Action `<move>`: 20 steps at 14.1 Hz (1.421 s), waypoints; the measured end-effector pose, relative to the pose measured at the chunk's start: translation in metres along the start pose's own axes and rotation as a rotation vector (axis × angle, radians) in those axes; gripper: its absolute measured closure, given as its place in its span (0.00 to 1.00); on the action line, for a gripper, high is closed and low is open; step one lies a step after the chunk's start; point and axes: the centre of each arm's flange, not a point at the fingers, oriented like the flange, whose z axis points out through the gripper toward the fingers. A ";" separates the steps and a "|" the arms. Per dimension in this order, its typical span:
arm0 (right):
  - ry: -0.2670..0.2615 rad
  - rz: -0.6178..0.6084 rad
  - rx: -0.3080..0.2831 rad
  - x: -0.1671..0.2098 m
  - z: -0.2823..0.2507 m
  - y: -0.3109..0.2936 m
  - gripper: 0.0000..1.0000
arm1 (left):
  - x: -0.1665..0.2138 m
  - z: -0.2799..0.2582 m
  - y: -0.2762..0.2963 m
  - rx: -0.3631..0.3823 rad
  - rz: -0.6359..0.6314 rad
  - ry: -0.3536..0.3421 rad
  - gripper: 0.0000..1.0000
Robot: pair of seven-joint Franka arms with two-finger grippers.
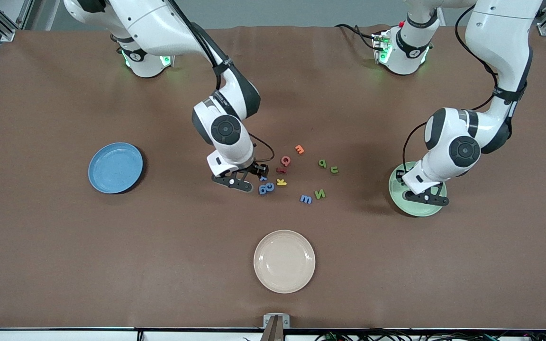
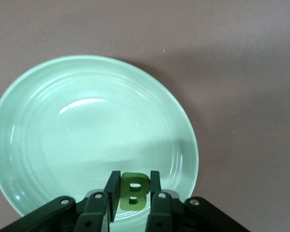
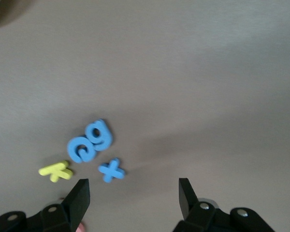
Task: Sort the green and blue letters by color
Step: 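Release the B onto the green plate while the right gripper lowers, then grasp the blue x with the right gripper while the left grasps N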
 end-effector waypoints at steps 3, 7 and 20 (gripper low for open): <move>0.030 -0.120 -0.023 -0.013 0.009 -0.009 0.24 | -0.006 0.008 0.000 -0.001 0.009 0.000 0.71; 0.028 -0.258 -0.046 -0.016 0.022 -0.009 0.29 | -0.008 0.011 -0.001 -0.002 0.065 0.009 0.47; 0.038 -0.290 -0.006 -0.028 0.058 -0.019 0.31 | 0.038 -0.052 0.146 -0.081 -0.261 0.086 0.32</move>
